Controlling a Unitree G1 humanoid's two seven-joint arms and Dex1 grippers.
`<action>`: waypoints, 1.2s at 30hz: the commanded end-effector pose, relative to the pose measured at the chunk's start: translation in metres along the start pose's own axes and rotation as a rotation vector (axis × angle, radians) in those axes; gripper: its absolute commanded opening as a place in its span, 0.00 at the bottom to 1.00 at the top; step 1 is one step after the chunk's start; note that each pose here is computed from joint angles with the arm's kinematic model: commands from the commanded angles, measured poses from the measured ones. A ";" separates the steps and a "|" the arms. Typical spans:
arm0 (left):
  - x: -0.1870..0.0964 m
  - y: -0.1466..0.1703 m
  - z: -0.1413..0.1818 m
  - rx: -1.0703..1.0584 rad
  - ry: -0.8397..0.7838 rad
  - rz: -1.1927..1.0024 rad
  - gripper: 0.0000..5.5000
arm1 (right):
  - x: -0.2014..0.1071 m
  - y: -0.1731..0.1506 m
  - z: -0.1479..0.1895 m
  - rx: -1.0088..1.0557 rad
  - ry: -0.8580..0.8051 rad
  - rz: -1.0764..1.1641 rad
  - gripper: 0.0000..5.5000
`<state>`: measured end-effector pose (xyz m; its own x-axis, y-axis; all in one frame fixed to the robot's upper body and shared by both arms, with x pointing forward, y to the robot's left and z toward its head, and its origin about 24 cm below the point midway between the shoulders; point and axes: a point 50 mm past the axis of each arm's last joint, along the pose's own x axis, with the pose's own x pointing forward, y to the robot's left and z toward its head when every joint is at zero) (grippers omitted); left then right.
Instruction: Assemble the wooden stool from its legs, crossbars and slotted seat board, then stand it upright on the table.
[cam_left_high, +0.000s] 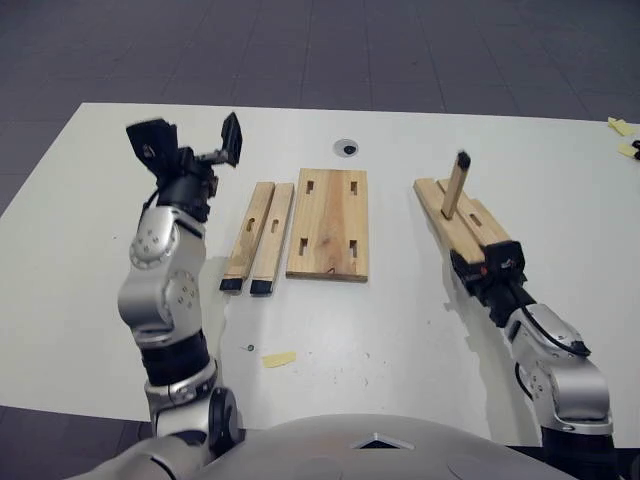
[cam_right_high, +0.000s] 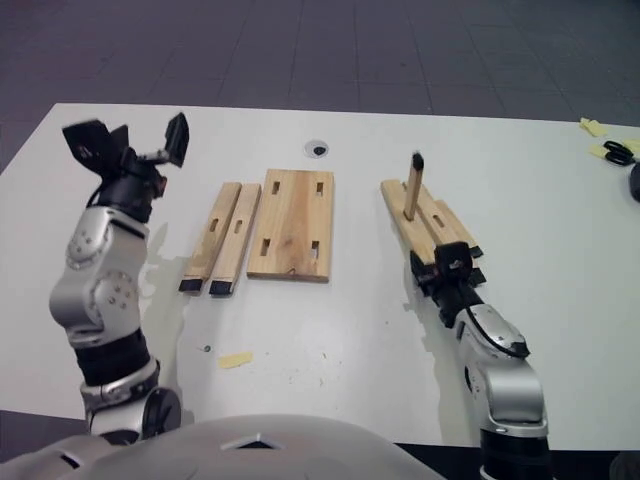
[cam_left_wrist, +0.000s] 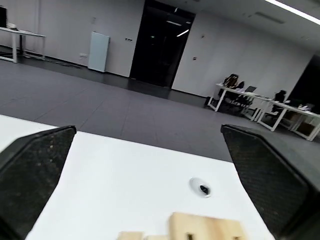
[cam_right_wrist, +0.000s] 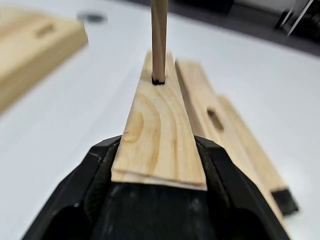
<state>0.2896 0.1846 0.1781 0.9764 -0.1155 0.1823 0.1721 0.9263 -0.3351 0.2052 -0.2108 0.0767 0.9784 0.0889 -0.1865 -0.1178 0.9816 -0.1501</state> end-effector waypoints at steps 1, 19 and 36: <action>0.019 -0.001 0.017 -0.178 0.067 -0.120 0.98 | 0.009 0.012 0.028 -0.031 -0.236 -0.062 0.38; 0.026 -0.049 -0.011 -0.692 0.471 -0.389 0.98 | 0.013 0.091 0.072 -0.087 -0.672 0.403 0.38; 0.026 -0.052 -0.013 -0.782 0.496 -0.351 0.69 | 0.006 0.096 0.059 -0.099 -0.629 0.507 0.38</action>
<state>0.3088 0.1353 0.1906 0.7895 -0.6094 0.0726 0.3285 0.3197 -0.8888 0.2120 -0.1037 0.1171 0.7066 0.6344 0.3135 -0.5693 0.7728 -0.2806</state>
